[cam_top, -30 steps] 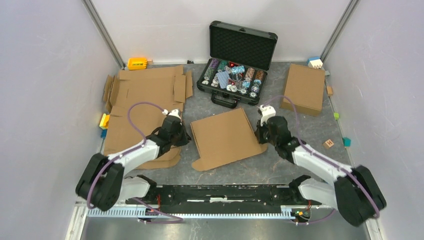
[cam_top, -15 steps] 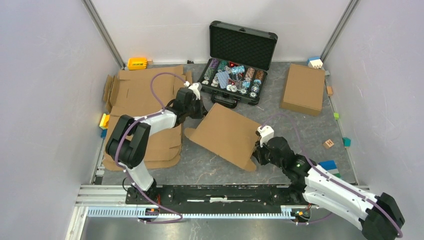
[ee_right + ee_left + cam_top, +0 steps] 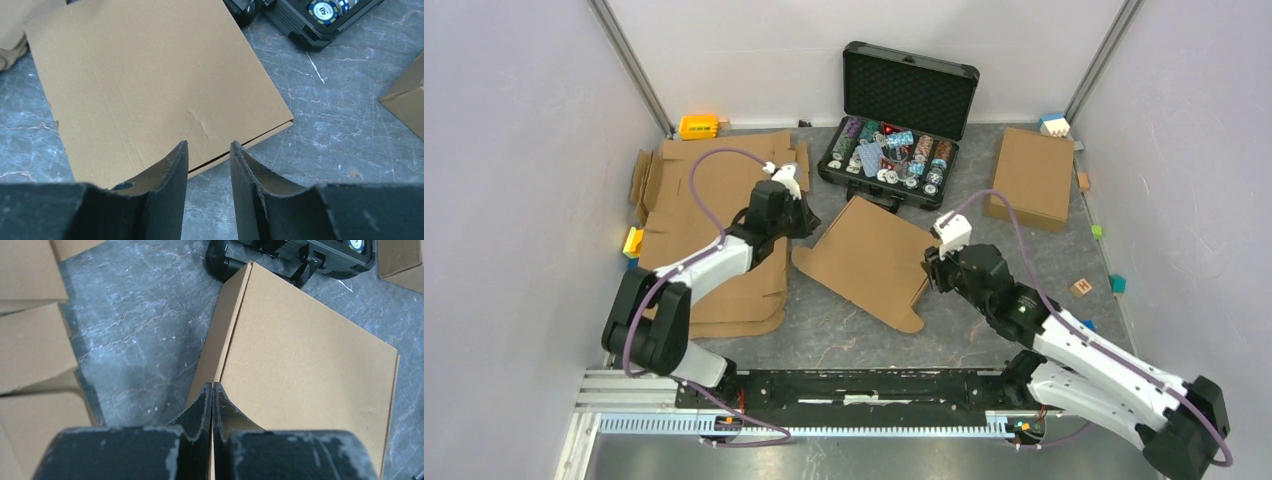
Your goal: Fold the paper box
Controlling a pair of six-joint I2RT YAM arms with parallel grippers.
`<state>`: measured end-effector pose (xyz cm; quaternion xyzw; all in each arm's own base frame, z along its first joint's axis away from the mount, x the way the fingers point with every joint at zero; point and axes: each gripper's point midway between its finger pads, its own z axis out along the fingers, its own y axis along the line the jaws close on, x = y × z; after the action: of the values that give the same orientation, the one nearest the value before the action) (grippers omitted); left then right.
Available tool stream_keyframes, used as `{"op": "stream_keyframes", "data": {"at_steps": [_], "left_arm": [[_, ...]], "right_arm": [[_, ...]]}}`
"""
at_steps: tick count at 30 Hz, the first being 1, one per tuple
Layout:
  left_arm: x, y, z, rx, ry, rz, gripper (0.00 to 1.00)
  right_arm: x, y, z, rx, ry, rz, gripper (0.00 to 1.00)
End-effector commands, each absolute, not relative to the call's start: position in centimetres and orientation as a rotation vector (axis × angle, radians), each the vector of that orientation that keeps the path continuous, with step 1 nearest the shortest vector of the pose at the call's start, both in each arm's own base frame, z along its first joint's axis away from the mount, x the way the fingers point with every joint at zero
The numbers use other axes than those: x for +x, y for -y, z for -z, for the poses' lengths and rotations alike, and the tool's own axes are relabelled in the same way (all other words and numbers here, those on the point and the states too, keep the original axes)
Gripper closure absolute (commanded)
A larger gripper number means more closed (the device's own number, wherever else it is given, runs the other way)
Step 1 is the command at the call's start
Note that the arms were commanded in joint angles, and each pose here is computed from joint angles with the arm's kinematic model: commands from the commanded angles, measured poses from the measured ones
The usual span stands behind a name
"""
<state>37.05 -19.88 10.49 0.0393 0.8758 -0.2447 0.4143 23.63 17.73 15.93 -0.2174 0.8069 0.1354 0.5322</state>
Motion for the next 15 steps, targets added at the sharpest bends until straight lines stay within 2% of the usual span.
{"op": "stream_keyframes", "data": {"at_steps": [1,2,4,5,6,7,12,13,15], "left_arm": [[35.3,18.1,-12.0,-0.002,-2.153,0.593,0.97],[34.7,17.9,-12.1,-0.022,-2.145,0.607,0.97],[33.0,17.2,-11.8,-0.063,-2.141,0.620,0.98],[32.3,16.9,-11.7,-0.072,-2.139,0.623,0.98],[31.5,16.6,-11.4,-0.081,-2.146,0.623,0.98],[30.8,16.3,-11.2,-0.094,-2.153,0.628,0.98],[27.6,15.9,-10.9,-0.108,-2.129,0.704,0.95],[27.1,15.9,-11.1,-0.099,-2.113,0.721,0.91],[26.3,16.1,-11.7,-0.070,-2.071,0.761,0.83]], "right_arm": [[25.9,-19.1,-17.7,-0.584,-1.921,-0.261,0.64],[26.6,-19.4,-18.0,-0.586,-1.928,-0.260,0.70],[28.1,-19.9,-18.8,-0.542,-1.929,-0.312,0.91],[28.9,-20.1,-19.3,-0.510,-1.921,-0.356,0.97],[29.9,-20.2,-19.4,-0.487,-1.917,-0.388,0.98],[31.0,-20.2,-19.5,-0.462,-1.925,-0.413,0.96],[35.1,-20.6,-16.7,-0.409,-2.005,-0.546,0.57],[35.7,-20.5,-15.9,-0.393,-2.006,-0.574,0.54],[36.7,-20.2,-14.9,-0.365,-2.013,-0.622,0.53]]}}
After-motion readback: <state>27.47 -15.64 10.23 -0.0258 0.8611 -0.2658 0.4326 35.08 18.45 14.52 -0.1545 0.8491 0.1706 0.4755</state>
